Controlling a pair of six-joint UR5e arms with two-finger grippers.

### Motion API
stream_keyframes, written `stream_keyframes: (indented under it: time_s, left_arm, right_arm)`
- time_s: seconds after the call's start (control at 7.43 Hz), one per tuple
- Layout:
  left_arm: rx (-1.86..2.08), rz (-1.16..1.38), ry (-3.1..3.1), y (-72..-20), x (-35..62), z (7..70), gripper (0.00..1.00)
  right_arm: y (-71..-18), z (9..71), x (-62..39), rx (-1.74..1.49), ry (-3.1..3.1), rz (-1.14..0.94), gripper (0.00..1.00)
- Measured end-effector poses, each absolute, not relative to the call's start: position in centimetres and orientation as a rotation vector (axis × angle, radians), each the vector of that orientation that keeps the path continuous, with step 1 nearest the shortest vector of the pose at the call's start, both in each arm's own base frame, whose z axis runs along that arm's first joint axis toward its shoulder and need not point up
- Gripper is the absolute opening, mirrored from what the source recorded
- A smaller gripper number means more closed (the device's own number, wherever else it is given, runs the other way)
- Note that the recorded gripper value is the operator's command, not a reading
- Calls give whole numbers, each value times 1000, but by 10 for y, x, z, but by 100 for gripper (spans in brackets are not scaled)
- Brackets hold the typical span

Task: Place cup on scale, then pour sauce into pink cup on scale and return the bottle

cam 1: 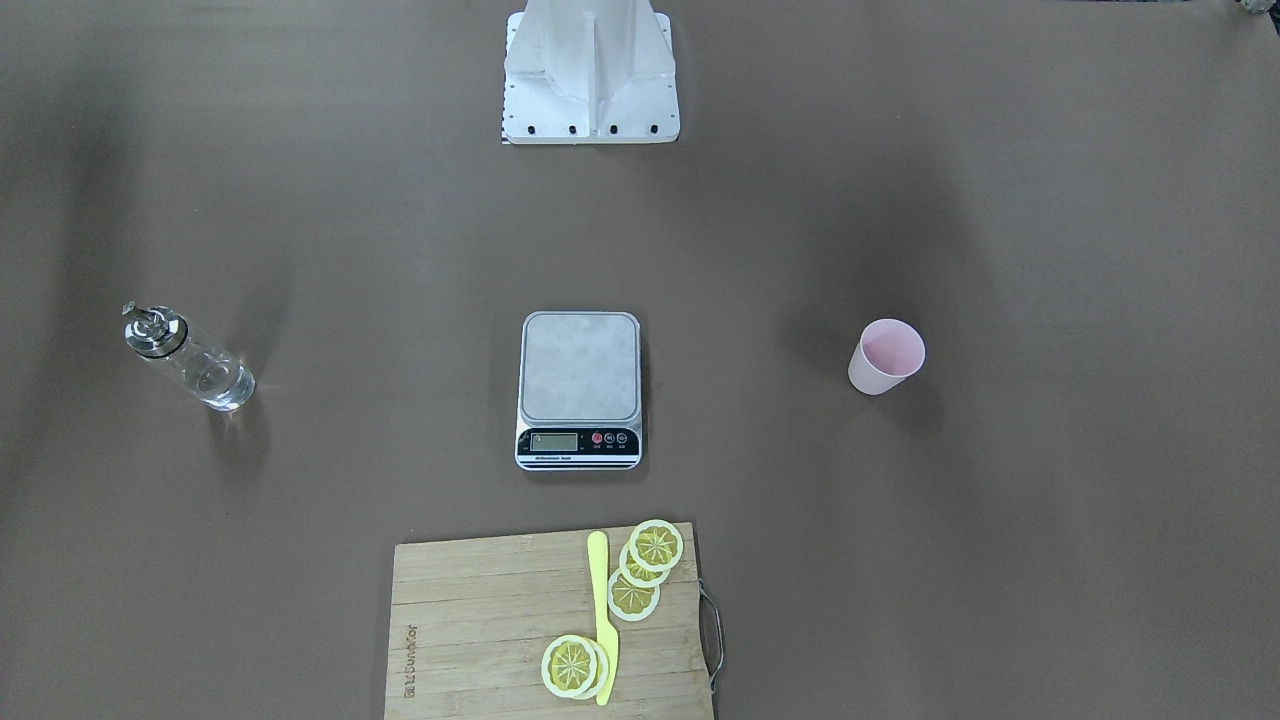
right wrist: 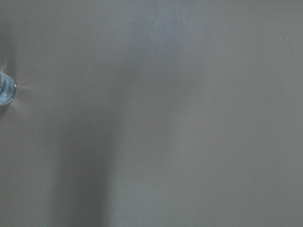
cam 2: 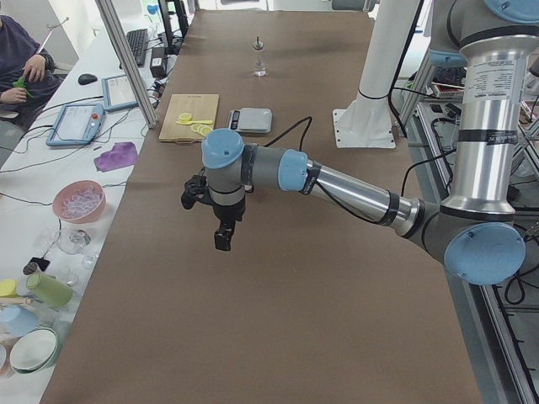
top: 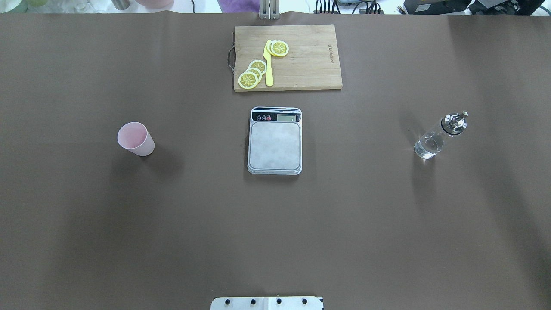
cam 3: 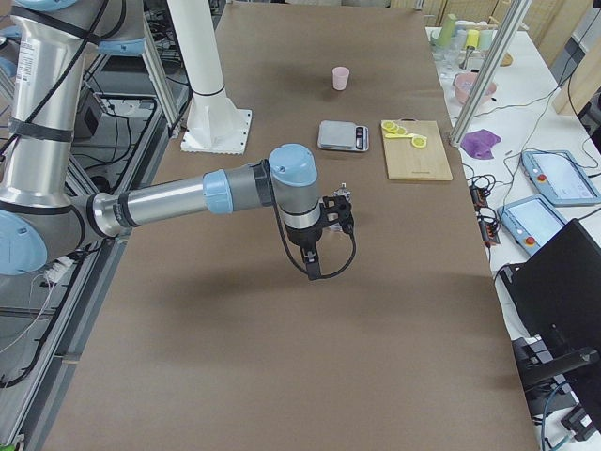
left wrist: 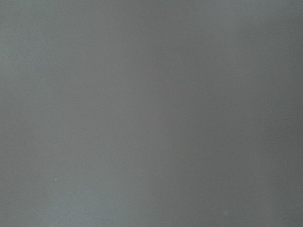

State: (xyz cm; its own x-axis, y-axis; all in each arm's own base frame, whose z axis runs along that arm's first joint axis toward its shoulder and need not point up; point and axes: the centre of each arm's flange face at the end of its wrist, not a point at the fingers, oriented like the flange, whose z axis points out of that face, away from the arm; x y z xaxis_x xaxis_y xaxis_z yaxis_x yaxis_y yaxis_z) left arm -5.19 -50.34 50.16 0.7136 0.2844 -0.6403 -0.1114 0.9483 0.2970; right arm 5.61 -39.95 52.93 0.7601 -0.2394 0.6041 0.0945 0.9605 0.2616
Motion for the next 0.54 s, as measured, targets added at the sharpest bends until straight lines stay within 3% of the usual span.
stream_keyframes:
  time_s: [0.54]
  left_arm:
    - [375, 256, 739, -523, -51, 507, 98]
  right_arm:
    - [-412, 521, 53, 244, -714, -203, 100]
